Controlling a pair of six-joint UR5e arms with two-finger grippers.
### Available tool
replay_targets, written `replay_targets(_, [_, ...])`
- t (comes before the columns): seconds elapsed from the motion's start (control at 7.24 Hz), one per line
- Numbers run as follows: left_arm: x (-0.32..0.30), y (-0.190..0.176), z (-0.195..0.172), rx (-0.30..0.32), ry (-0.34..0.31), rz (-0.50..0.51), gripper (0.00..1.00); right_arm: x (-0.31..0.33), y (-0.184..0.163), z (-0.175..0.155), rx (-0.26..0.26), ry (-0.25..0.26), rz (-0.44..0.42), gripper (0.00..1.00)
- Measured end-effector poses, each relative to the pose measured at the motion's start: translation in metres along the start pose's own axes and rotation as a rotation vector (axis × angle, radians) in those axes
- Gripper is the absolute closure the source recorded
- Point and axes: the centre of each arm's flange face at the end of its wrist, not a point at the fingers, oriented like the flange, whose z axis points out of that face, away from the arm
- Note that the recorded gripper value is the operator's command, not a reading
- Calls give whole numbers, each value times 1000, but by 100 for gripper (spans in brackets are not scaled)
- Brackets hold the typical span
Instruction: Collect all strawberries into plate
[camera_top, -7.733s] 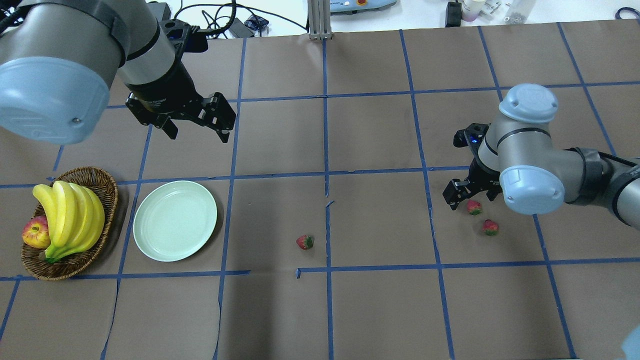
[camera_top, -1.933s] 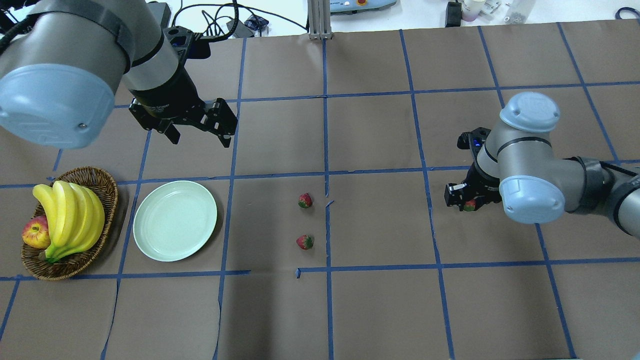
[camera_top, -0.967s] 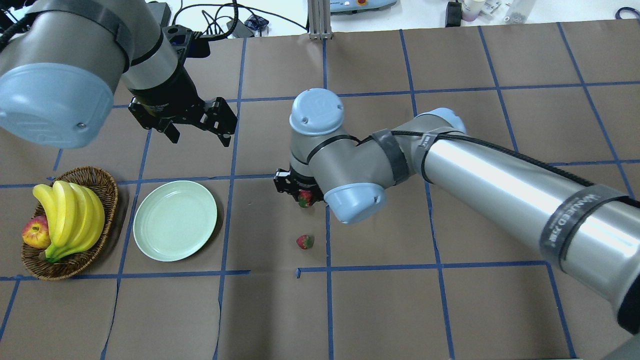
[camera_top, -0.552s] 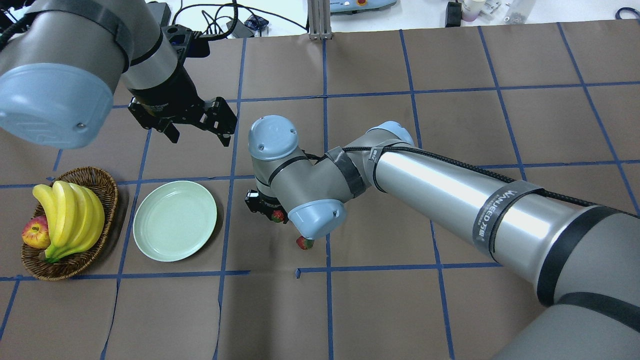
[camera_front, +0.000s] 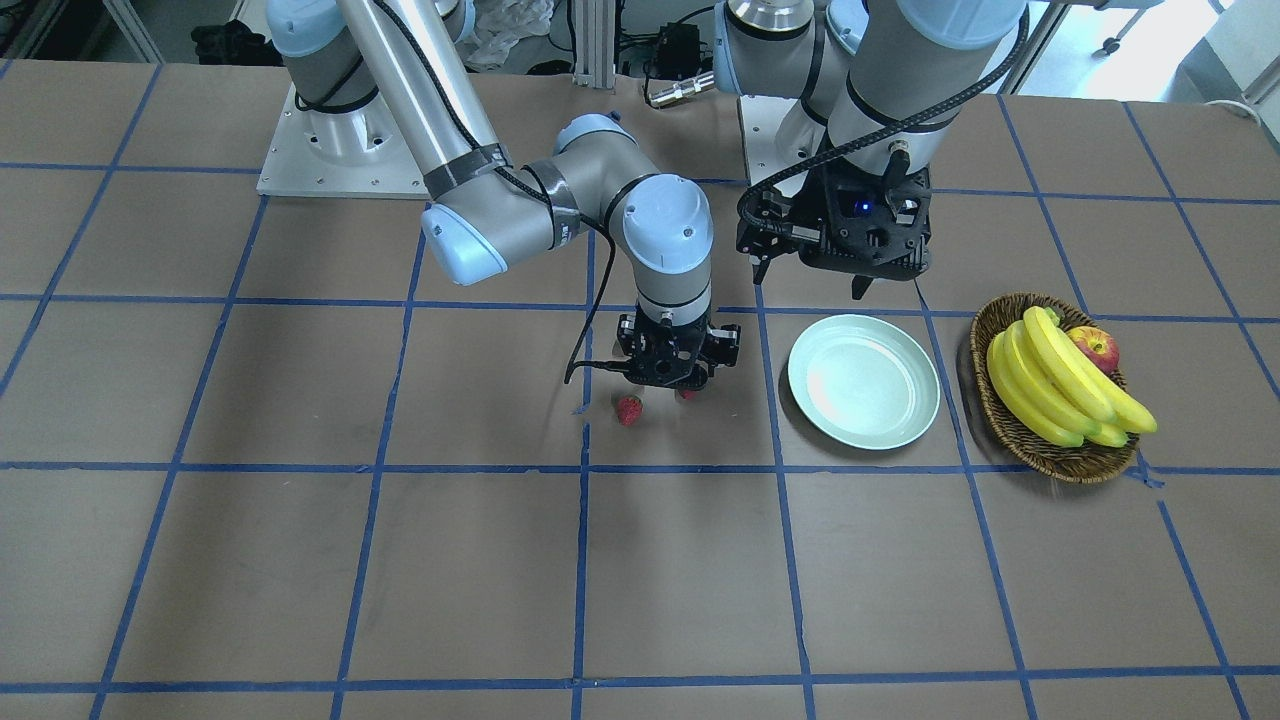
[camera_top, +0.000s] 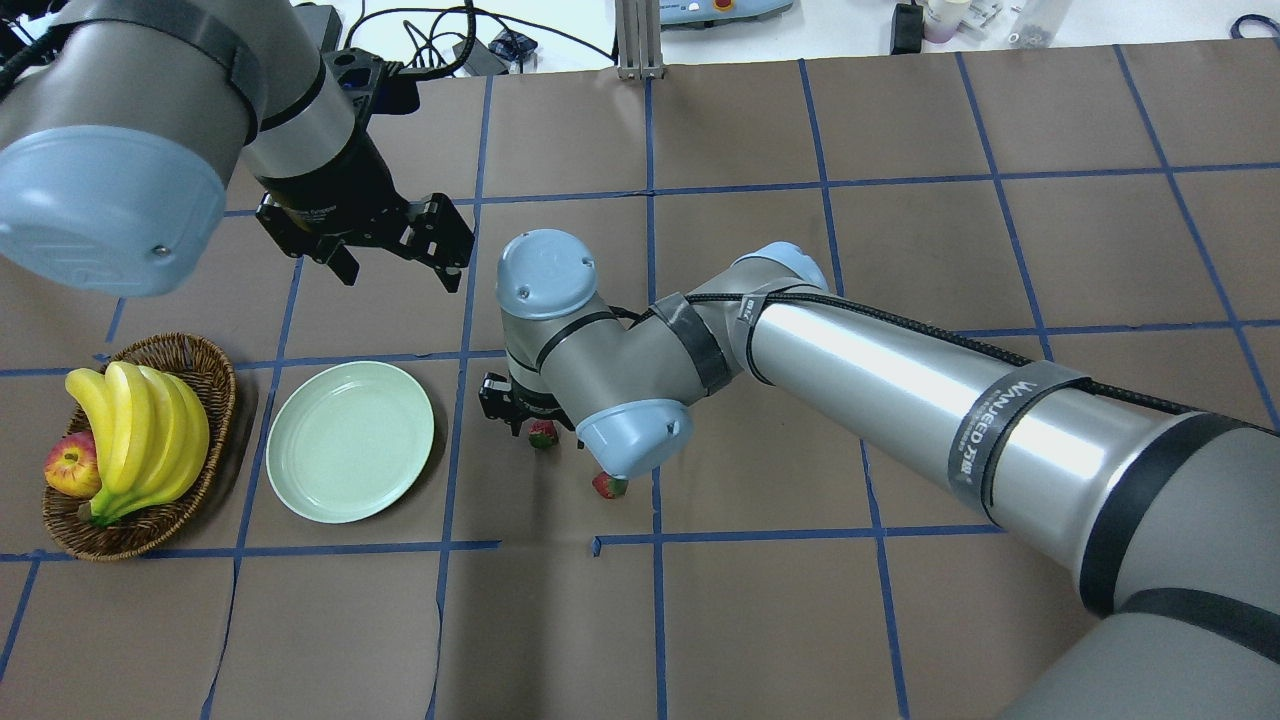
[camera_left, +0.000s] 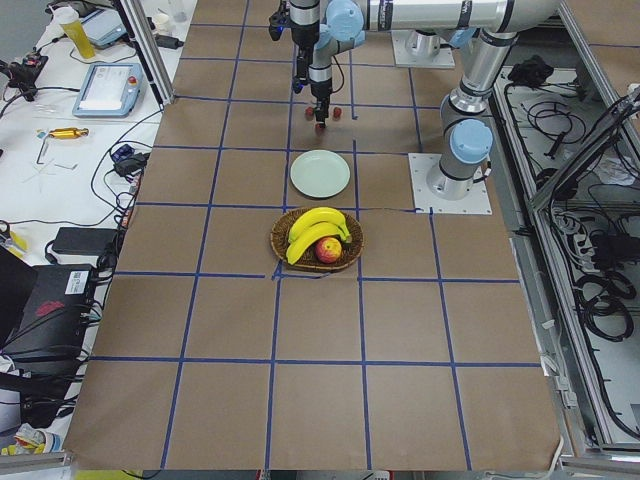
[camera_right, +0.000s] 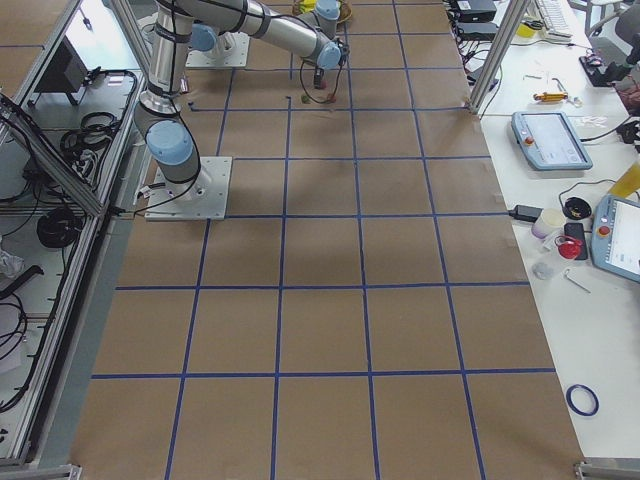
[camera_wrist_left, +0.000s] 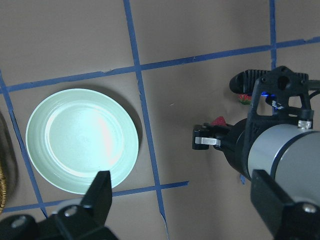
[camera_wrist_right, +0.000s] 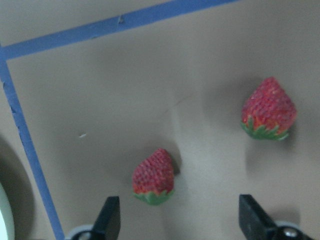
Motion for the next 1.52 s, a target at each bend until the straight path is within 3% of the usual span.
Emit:
replay_targets(0.41, [0, 0, -2, 4, 0, 0, 0, 123, -71, -114, -1, 65, -30, 0])
replay_targets(0.83, [0, 0, -2, 4, 0, -1, 0, 253, -96, -214, -6, 146, -211, 0])
replay_targets(1.52, [0, -3, 7, -10, 1, -1, 0, 268, -86, -326, 104, 164, -242, 0])
